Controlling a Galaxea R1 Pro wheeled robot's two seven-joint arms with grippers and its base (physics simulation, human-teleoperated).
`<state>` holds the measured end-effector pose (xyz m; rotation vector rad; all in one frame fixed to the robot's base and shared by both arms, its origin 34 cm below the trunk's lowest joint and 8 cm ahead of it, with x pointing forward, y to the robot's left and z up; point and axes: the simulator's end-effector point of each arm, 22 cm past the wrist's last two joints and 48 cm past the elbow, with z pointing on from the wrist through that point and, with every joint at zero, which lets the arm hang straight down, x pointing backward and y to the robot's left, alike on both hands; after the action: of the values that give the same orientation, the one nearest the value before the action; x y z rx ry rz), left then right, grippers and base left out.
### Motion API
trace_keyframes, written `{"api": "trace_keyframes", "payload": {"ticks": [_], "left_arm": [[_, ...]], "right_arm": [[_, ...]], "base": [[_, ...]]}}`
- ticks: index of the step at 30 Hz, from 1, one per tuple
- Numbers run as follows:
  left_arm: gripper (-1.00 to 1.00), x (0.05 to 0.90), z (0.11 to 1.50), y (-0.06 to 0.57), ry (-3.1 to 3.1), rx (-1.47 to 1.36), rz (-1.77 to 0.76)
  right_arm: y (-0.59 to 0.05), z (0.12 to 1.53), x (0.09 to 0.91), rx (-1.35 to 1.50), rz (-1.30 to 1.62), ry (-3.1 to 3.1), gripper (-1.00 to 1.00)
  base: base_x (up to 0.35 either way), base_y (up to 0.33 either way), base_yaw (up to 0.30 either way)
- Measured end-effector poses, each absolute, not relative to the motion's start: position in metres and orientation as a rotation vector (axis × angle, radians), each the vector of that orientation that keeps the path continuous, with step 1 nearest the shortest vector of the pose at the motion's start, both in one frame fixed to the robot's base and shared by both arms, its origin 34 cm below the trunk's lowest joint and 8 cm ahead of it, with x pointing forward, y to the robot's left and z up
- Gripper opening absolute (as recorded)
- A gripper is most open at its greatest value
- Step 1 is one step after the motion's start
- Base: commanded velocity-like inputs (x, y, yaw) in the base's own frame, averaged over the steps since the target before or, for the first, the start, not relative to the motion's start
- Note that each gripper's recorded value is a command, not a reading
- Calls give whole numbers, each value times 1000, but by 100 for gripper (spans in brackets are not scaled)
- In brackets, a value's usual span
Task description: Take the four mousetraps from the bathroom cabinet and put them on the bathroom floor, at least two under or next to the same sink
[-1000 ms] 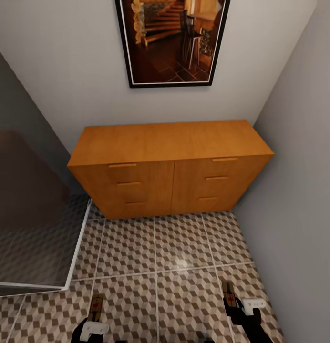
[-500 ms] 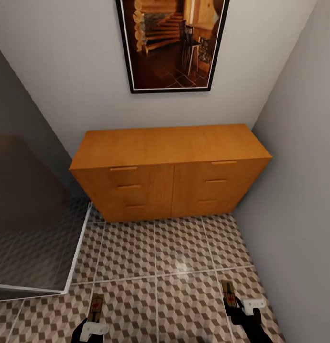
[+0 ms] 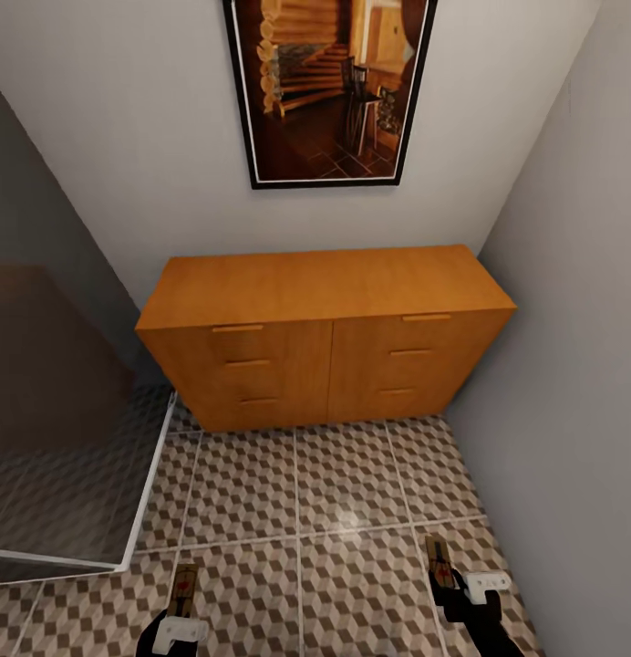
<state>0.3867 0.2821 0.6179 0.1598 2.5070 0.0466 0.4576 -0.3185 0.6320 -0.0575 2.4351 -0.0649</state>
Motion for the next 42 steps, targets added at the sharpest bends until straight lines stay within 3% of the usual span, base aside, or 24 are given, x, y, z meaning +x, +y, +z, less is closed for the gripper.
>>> {"api": "trace_keyframes", "payload": {"ticks": [42], "left_arm": [[-100, 412, 637, 276, 2439, 153, 41]], "right_arm": [[-316, 656, 482, -53, -63, 2367, -100]], "base": [[0, 0, 0]]}}
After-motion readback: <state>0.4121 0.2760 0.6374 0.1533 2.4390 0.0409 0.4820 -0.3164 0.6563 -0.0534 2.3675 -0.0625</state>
